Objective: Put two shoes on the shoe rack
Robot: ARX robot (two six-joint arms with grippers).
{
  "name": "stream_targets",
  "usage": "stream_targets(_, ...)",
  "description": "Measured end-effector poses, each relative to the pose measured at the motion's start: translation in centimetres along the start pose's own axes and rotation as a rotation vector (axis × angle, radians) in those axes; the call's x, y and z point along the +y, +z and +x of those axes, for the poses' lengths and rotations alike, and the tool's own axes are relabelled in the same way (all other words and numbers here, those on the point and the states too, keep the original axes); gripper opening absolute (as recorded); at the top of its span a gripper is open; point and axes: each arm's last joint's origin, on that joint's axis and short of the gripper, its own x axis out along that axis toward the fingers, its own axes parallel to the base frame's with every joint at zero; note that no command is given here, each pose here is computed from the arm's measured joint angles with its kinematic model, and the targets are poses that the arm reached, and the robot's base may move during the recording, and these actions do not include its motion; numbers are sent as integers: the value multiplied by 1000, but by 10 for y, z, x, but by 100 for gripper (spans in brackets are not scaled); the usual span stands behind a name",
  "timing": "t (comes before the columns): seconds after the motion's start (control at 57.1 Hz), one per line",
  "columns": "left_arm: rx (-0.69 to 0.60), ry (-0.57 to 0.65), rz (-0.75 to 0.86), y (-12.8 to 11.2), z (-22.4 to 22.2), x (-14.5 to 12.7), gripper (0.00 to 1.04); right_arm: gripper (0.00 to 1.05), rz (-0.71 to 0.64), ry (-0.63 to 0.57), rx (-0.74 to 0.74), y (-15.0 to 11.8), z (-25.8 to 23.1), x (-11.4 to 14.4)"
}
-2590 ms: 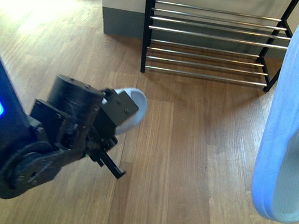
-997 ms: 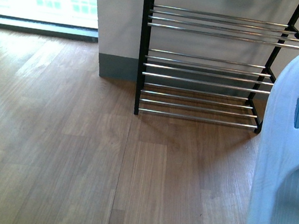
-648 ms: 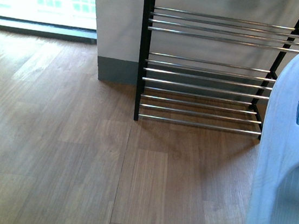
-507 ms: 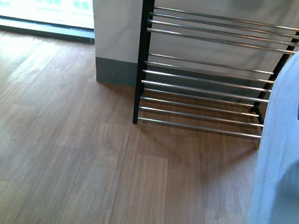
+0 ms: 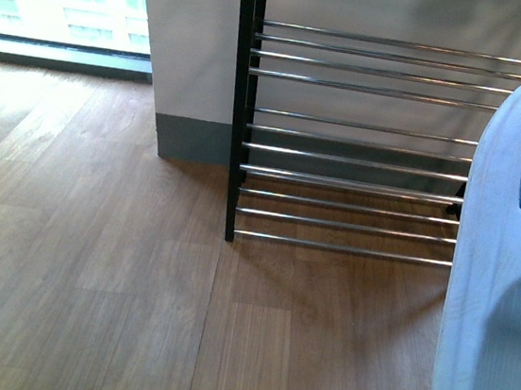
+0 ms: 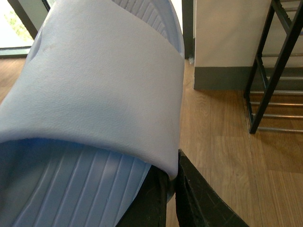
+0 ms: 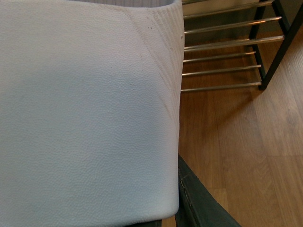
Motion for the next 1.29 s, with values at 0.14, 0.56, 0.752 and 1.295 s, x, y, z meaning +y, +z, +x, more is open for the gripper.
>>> stream_targets(0.14, 0, -5, 0, 0, 0, 0, 2, 1, 1, -7, -2, 0, 0, -1)
stream_targets(0.56, 0, 1, 0, 0, 0, 0, 2, 1, 0, 3, 2, 0, 0, 0)
stream_targets(0.752, 0, 3, 0, 0, 0, 0, 2, 1, -1, 4, 2, 0, 0, 0)
stream_targets(1.295, 1, 0, 0, 0, 0, 0, 2, 1, -1, 2, 1, 0, 0, 0)
